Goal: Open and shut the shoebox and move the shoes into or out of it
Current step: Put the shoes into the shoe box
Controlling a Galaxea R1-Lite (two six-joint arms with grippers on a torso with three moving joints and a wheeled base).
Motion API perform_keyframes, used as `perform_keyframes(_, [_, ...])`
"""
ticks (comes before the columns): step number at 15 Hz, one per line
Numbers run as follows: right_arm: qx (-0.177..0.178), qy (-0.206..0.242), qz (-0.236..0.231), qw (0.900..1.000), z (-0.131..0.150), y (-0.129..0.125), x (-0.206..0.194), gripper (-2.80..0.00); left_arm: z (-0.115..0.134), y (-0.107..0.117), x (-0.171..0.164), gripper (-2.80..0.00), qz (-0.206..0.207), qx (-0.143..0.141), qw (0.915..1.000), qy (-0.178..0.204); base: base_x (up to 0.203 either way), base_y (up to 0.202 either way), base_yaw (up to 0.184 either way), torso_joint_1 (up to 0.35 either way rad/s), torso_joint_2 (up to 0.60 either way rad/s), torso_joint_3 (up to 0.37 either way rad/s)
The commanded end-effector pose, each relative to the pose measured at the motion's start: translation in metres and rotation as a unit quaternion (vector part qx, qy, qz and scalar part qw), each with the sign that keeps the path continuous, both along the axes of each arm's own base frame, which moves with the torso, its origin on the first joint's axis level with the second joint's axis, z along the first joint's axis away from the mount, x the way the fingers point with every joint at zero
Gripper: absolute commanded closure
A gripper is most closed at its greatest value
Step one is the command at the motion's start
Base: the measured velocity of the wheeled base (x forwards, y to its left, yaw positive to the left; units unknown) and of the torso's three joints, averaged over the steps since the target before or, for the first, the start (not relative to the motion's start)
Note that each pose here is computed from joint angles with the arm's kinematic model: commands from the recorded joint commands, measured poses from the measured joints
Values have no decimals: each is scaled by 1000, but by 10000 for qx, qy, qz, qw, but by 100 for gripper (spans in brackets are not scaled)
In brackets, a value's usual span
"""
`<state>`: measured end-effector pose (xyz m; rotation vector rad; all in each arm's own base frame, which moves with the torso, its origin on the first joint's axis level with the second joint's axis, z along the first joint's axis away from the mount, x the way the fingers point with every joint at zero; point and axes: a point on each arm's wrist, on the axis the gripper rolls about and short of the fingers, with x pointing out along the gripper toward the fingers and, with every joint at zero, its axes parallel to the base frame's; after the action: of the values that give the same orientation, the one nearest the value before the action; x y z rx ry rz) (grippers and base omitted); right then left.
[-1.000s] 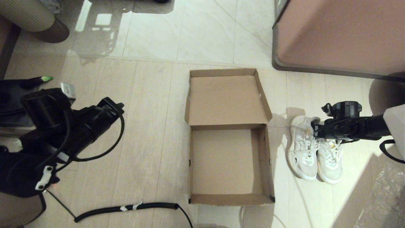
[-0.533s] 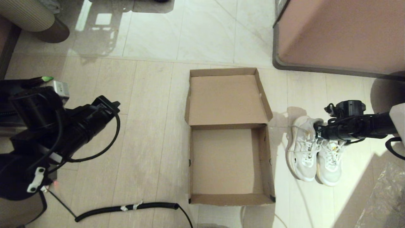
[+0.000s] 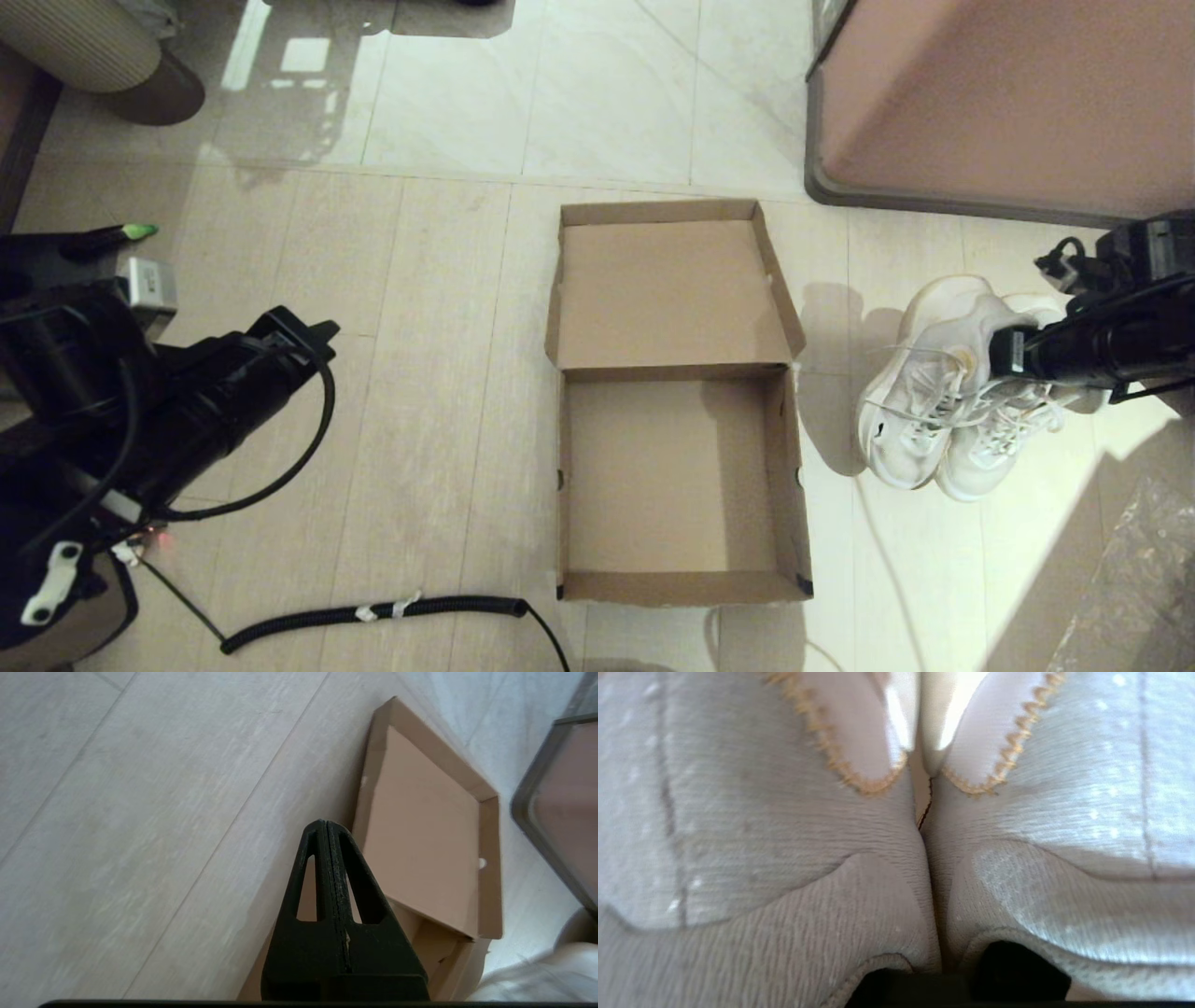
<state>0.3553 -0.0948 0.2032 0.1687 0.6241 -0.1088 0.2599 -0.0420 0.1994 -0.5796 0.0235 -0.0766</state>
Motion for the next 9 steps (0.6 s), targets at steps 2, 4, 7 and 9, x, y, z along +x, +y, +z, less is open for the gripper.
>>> perform_keyframes(2, [49,-558,304,9980,75,25,-82,0,-1,1,-4,0,-4,-14,10000,7,0,0,0,0,0,0])
perform_keyframes(4, [159,-562,591,9965,90,42,-109,0,-3,2,-1,0,20,-7,10000,27,0,0,0,0,0,0])
perform_keyframes(7, [464,-331,1327,9895,95,85,-126,0,-6,10,2,0,170,119,9998,64,0,0,0,0,0,0])
perform_keyframes(9, [732,-143,1843,9800,92,117,-130,0,-7,17,4,0,299,128,9994,86,0,0,0,0,0,0])
